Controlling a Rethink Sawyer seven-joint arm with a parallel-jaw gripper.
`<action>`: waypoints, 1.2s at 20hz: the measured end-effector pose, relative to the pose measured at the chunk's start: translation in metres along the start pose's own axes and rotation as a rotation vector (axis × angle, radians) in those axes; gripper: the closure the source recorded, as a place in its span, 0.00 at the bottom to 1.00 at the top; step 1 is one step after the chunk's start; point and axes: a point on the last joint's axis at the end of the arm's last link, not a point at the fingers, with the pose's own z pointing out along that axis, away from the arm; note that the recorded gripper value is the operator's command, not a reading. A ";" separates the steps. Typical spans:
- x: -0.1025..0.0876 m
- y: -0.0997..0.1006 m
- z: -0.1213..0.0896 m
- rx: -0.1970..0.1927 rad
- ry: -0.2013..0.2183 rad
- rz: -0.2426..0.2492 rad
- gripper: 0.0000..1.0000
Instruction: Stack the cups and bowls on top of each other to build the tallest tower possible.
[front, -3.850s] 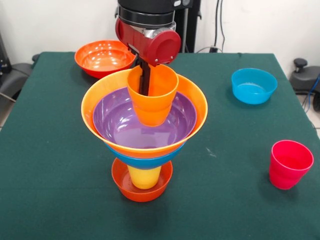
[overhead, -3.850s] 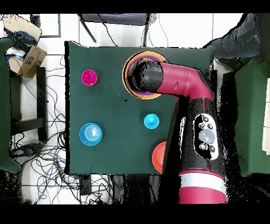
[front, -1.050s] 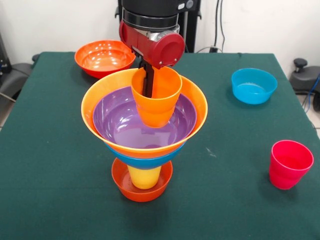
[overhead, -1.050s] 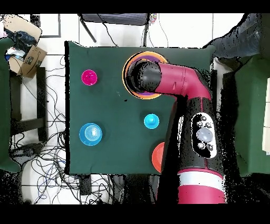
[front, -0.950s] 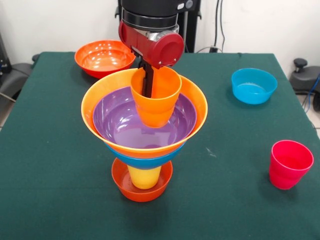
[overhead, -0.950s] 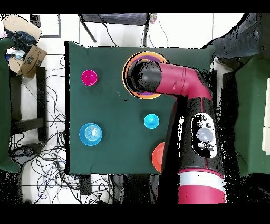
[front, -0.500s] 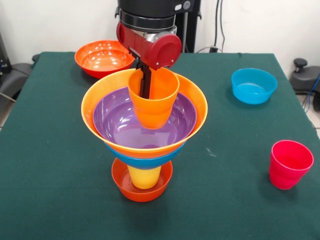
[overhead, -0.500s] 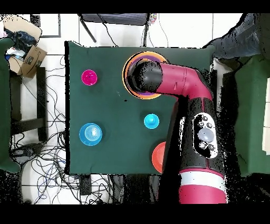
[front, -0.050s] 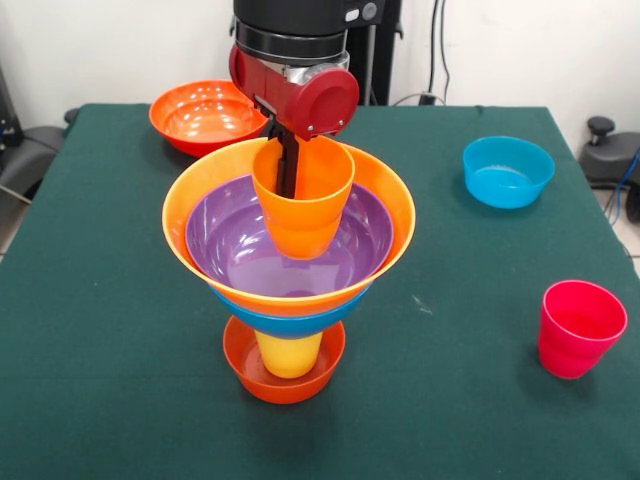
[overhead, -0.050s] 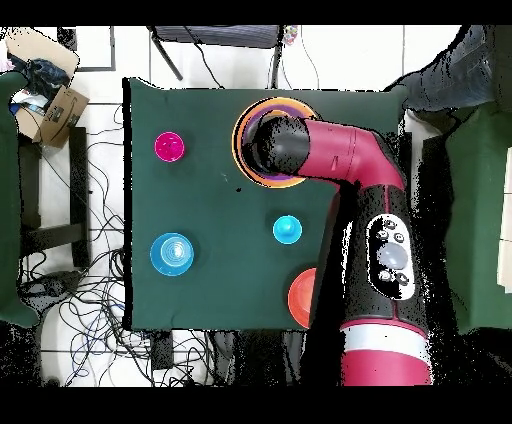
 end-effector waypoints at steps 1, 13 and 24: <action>0.000 0.000 0.000 -0.001 0.000 0.000 1.00; -0.003 0.004 0.000 -0.027 -0.024 0.000 1.00; -0.004 0.006 0.001 -0.052 -0.045 -0.001 1.00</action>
